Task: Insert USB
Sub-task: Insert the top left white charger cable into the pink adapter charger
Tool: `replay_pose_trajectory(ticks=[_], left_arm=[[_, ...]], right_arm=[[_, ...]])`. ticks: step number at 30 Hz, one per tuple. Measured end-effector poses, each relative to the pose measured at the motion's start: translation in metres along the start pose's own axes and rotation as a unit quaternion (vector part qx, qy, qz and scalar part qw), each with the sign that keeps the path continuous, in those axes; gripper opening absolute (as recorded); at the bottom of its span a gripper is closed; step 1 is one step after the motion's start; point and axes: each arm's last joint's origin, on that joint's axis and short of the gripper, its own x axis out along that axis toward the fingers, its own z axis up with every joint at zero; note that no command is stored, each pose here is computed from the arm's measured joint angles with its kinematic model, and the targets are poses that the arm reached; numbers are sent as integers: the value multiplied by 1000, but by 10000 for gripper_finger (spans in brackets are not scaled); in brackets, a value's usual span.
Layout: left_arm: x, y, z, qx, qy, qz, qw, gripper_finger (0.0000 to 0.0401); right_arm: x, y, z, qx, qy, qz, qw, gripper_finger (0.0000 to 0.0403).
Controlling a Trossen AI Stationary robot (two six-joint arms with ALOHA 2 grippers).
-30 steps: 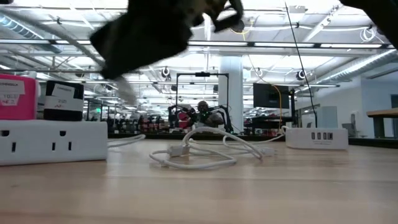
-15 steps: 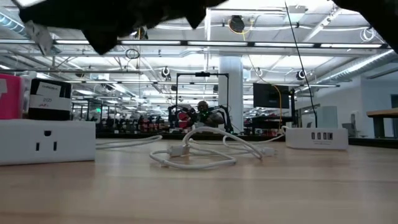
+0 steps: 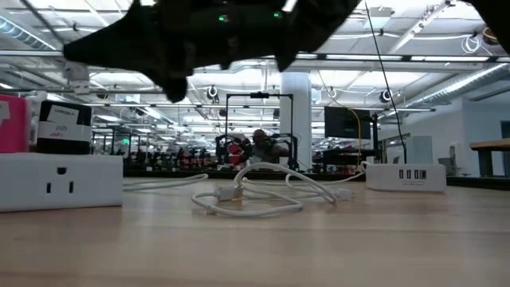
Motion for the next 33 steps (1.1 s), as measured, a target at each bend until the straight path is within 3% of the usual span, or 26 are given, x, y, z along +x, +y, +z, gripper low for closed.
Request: replay_pose_trajectory(ticks=[4, 12, 33], left_arm=[[0, 0, 0, -1, 0, -1, 1000, 2], [1, 0, 1, -5, 0, 0, 1000, 2], [2, 0, 2, -6, 11, 2, 1000, 2]], right_arm=[[-14, 3, -5, 15, -36, -13, 999, 0], [-12, 13, -13, 11, -65, 13, 998, 0], [-4, 4, -29, -24, -81, 30, 996, 0]])
